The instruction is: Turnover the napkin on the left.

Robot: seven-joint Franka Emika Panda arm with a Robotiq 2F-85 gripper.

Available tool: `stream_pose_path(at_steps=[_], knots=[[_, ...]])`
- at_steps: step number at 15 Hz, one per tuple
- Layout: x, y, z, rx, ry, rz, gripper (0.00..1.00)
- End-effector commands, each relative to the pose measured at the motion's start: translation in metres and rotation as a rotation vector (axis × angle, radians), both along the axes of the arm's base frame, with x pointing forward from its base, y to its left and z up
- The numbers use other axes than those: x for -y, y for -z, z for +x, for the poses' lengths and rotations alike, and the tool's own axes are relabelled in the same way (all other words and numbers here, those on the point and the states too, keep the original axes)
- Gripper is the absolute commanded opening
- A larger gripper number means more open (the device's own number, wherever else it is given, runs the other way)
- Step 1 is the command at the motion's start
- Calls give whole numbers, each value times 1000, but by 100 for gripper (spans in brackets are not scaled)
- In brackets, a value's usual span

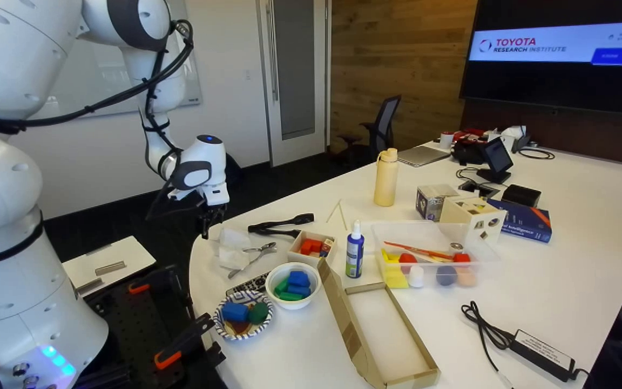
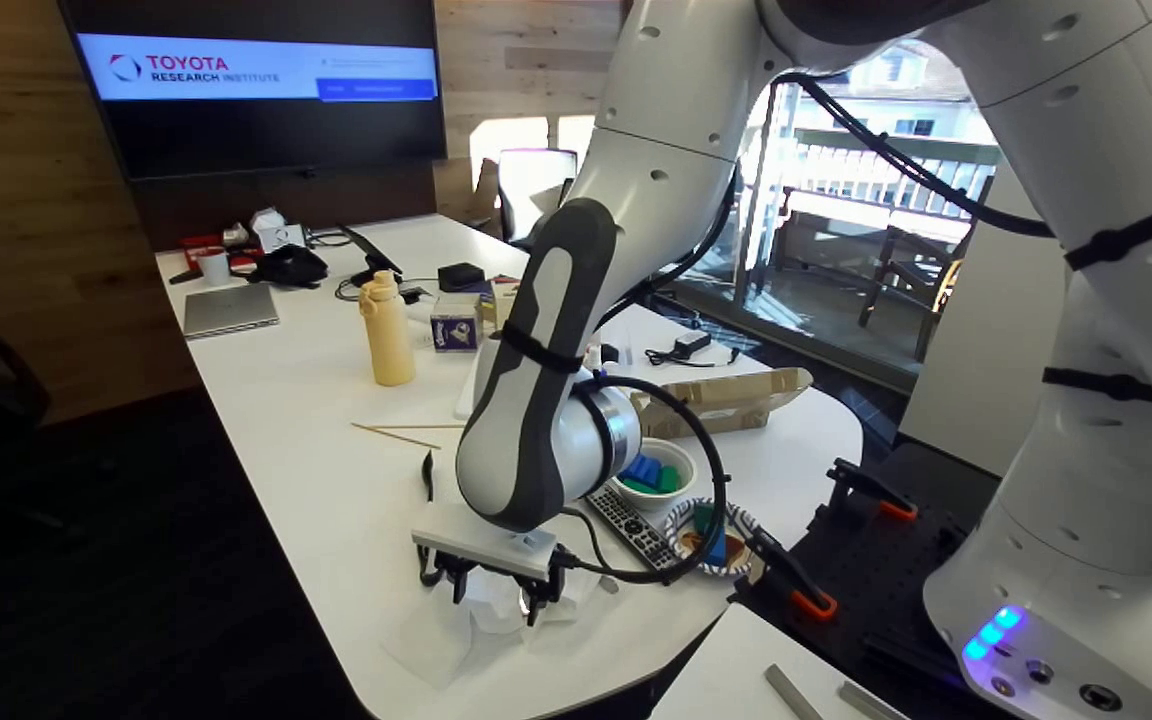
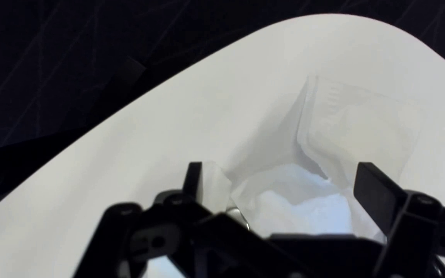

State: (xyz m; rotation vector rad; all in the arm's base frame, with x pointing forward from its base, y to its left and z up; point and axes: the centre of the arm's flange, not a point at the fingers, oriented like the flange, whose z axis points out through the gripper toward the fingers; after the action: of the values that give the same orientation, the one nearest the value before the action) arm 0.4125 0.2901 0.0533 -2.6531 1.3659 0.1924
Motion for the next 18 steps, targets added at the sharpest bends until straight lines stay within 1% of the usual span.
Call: stream_pose_path(at_steps=[1,6,10,14,18], knots=[[16,-11,-8,41,21,20,100],[29,-6,14,40,42,26,100],[36,-4,36,39,26,39,100],[38,1,48,29,10,55,100],[36,17,55,-3,13,79,100]])
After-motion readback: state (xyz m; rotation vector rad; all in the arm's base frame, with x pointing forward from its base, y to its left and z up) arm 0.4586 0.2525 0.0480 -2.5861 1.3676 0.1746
